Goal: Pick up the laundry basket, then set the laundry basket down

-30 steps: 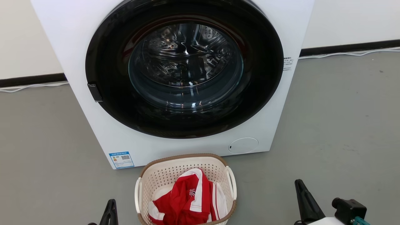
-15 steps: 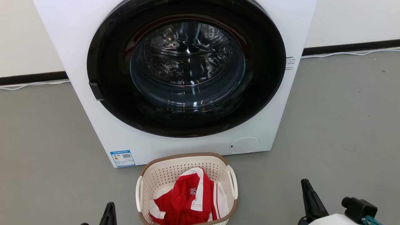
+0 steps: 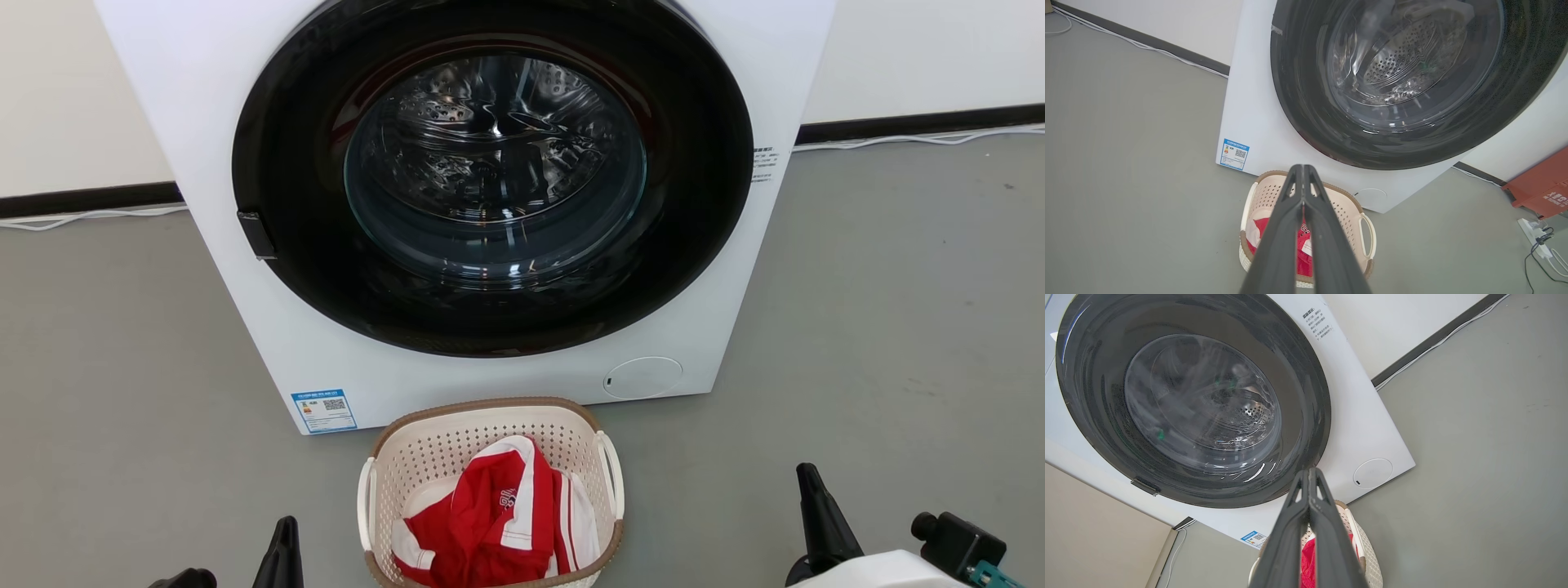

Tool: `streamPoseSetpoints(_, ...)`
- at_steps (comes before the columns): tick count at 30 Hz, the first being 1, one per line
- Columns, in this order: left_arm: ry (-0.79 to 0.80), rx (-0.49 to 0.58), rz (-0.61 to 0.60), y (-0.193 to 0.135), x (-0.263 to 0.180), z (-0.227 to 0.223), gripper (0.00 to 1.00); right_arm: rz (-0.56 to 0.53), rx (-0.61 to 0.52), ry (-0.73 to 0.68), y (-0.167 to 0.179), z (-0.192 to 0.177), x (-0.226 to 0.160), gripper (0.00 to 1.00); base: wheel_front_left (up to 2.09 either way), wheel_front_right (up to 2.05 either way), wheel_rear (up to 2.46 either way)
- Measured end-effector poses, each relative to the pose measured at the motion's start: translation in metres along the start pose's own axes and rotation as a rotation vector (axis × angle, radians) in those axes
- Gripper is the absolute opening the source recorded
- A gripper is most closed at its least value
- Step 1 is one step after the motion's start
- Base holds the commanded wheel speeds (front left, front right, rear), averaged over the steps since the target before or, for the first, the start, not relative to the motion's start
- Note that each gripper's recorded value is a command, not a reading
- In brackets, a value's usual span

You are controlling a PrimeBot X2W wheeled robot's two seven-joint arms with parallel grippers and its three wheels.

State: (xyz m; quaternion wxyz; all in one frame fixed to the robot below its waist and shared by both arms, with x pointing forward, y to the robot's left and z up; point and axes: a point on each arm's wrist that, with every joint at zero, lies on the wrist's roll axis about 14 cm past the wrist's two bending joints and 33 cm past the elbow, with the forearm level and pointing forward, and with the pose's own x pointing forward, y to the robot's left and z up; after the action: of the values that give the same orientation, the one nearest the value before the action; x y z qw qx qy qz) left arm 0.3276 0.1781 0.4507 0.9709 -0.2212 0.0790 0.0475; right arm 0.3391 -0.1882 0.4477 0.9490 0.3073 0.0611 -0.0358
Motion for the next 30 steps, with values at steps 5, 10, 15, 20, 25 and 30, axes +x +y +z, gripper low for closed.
streamPoseSetpoints(5, 0.010, -0.060, 0.004, 0.002, 0.001, -0.001, 0.00, -0.010, 0.052, 0.004, -0.002, 0.001, 0.001, 0.00, 0.00, 0.00, 0.00)
streamPoseSetpoints(10, 0.018, -0.108, 0.004, 0.001, 0.004, 0.000, 0.00, -0.019, 0.096, 0.001, -0.004, 0.003, 0.002, 0.00, 0.00, 0.00, 0.00)
streamPoseSetpoints(15, 0.032, -0.170, 0.009, 0.003, 0.004, -0.003, 0.00, -0.027, 0.145, 0.003, -0.005, 0.003, 0.003, 0.00, 0.00, 0.00, 0.00)
streamPoseSetpoints(20, 0.026, -0.232, 0.004, 0.002, 0.009, 0.002, 0.00, -0.033, 0.199, 0.003, -0.006, 0.004, 0.004, 0.00, 0.00, 0.00, 0.00)
streamPoseSetpoints(25, 0.039, -0.294, 0.008, 0.003, 0.011, 0.001, 0.00, -0.036, 0.252, 0.007, -0.006, 0.004, 0.006, 0.00, 0.00, 0.00, 0.00)
streamPoseSetpoints(30, 0.048, -0.356, 0.008, 0.004, 0.012, 0.001, 0.00, -0.031, 0.305, -0.006, -0.004, 0.011, 0.010, 0.00, 0.00, 0.00, 0.00)
